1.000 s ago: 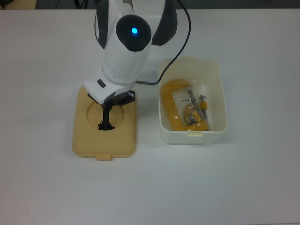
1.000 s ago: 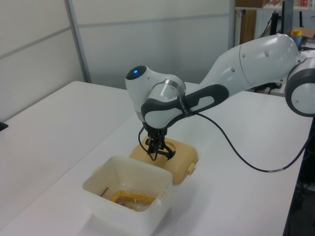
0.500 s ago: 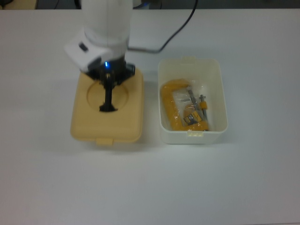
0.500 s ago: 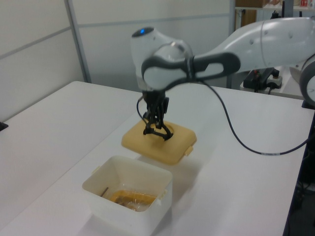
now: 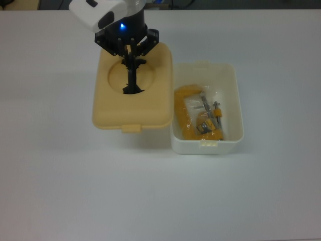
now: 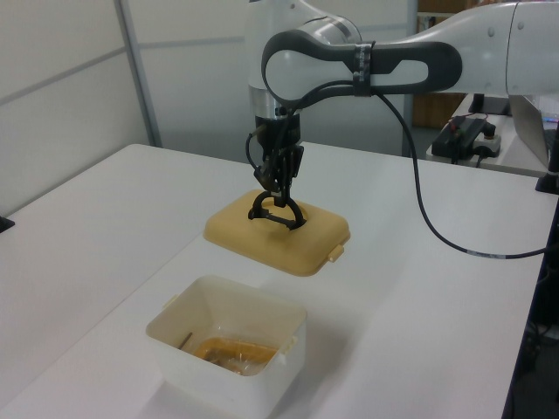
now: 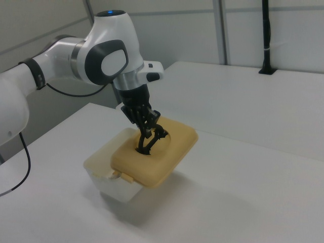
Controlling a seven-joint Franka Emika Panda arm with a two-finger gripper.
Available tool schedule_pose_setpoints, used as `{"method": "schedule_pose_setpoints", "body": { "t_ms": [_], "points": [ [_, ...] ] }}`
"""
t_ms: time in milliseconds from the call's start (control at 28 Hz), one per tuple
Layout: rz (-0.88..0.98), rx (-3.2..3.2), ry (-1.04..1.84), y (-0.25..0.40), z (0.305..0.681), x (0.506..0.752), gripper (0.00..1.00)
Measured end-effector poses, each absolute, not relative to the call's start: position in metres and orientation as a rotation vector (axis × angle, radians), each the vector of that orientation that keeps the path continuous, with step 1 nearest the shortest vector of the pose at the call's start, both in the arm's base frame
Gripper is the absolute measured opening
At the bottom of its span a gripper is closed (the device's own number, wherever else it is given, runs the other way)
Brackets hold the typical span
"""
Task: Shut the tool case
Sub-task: 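Lift the tan lid and carry it over the white box, then lower the lid onto the box rim and press it down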
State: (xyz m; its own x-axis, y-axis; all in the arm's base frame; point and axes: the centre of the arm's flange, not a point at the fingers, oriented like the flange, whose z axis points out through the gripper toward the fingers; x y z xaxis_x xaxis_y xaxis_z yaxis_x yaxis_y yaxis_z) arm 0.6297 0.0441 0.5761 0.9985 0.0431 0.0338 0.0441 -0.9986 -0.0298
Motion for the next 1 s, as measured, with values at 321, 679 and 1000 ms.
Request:
{"method": "schedule_pose_setpoints", "body": {
  "t_ms": [321, 679, 1000],
  "points": [
    [-0.045, -3.088, -0.186, 0.093, 0.576, 0.624, 0.11],
    [-0.034, -3.077, -0.305, 0.158, 0.573, 0.612, 0.11],
    [0.01, -3.092, -0.318, 0.193, 0.555, 0.608, 0.11]
  ]
}}
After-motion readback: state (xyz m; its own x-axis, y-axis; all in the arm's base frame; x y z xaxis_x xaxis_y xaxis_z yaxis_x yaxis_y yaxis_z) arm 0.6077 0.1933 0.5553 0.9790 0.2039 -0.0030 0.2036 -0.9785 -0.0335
